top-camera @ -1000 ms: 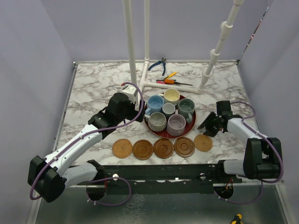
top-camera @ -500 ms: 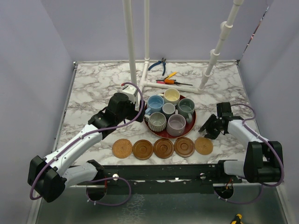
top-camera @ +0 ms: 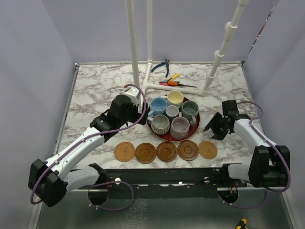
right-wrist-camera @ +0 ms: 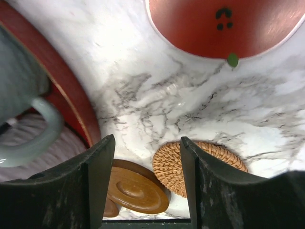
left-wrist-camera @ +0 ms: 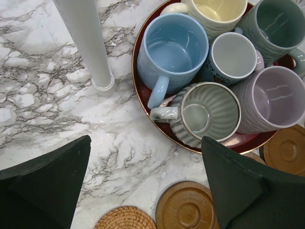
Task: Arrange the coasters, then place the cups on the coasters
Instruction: Move the coaster to the corner of the board.
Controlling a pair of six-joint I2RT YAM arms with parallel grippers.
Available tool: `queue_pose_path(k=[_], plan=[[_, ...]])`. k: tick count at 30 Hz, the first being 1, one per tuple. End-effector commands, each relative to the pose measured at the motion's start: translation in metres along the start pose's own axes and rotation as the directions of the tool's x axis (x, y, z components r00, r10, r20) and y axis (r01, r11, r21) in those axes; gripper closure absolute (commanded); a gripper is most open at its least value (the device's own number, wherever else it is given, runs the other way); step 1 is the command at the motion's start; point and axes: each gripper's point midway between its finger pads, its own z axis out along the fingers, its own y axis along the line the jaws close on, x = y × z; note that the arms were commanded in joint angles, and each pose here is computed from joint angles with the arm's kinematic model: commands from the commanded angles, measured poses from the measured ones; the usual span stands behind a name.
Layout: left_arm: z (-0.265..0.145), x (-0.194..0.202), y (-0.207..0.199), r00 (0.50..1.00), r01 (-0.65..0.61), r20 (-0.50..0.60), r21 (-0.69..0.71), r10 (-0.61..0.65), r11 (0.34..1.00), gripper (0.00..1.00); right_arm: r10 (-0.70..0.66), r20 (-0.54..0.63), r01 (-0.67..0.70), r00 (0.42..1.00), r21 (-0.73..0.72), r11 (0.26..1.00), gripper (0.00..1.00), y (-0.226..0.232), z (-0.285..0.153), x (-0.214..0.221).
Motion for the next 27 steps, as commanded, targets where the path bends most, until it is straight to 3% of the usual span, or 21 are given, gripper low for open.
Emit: queue_pose_path(k=[1, 9, 13, 18, 27], plan=[[0.003, 0.002, 0.000, 1.000, 0.001, -0.001, 0.004, -0.001, 1.000, 0.01, -0.074, 0.108, 0.066, 0.991, 0.076, 0.995, 0.37, 0.003, -0.028, -0.035], [0.003, 0.003, 0.004, 1.000, -0.003, -0.002, -0.018, 0.003, 1.000, 0.01, -0.149, 0.248, 0.089, 0.957, 0.236, 0.968, 0.23, -0.001, -0.037, -0.089], [0.003, 0.002, 0.006, 1.000, -0.005, 0.002, -0.025, 0.005, 1.000, 0.01, -0.192, 0.266, 0.116, 0.944, 0.277, 0.954, 0.18, 0.007, -0.024, -0.115], [0.003, 0.003, 0.005, 1.000, -0.005, 0.001, -0.022, 0.005, 1.000, 0.01, -0.247, 0.263, 0.155, 0.933, 0.325, 0.933, 0.02, 0.013, -0.006, -0.138], [-0.003, -0.004, 0.005, 1.000, -0.007, 0.026, -0.021, 0.008, 1.000, 0.01, -0.225, 0.181, 0.161, 0.957, 0.312, 0.936, 0.00, -0.001, 0.024, -0.155]])
